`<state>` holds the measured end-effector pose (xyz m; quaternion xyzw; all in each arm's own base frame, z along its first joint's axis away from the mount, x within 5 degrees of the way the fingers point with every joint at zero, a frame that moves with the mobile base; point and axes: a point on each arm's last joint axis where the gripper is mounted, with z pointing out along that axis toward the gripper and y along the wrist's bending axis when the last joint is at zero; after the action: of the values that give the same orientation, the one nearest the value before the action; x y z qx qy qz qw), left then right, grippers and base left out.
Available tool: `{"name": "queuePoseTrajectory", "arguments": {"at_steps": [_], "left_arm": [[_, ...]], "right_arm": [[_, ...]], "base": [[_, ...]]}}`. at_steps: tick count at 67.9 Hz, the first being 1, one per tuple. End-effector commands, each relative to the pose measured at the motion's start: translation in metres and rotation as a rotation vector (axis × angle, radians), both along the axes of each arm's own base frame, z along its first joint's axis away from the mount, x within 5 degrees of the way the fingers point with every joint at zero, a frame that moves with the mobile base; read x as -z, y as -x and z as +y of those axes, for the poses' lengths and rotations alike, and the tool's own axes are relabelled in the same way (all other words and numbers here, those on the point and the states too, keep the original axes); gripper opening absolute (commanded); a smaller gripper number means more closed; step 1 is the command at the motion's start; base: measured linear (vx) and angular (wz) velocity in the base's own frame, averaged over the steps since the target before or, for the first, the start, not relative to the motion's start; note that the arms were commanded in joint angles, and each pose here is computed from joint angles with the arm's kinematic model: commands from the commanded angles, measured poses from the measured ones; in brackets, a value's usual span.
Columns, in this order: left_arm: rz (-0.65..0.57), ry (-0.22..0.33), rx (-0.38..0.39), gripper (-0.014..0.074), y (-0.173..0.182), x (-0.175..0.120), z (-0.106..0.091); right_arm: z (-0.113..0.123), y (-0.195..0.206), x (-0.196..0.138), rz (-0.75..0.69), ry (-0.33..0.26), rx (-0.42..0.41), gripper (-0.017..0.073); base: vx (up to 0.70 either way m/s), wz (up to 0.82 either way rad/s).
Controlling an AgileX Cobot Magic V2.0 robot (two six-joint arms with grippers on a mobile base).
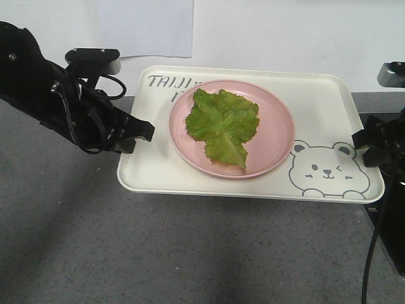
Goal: Transfer vegetables to tray and serve
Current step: 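Lower the tray onto the counter with both grippers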
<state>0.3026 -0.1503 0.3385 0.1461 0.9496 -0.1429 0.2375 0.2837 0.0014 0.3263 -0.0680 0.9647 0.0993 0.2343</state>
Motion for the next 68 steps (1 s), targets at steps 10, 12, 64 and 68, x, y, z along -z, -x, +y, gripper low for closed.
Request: {"name": "queuePoseTrajectory", "arguments": {"at_steps": [10,12,64,68], "left_arm": [[-0.114,0.191,0.017,-0.0006,0.008,-0.032,-0.015],[-0.113,0.191,0.017,-0.0006,0.008,-0.032,-0.015],[-0.099,-0.105,-0.030,-0.0006,0.004,-0.017,0.008],[-0.090,-0.141,-0.040,-0.0006,0.002,-0.010,0.010]], "right_arm": [[0.017,0.005,-0.025,-0.090,-0.131,-0.043,-0.0006],[0.017,0.006,-0.025,-0.089,-0.130,-0.044,-0.0006],[0.085,-0.037,0.026,-0.052,-0.217,-0.252,-0.0006],[0.092,-0.042,0.035,-0.036,-0.213,-0.262,-0.0006]], "base": [[0.00,0.00],[0.00,0.00],[0.00,0.00],[0.00,0.00]]}}
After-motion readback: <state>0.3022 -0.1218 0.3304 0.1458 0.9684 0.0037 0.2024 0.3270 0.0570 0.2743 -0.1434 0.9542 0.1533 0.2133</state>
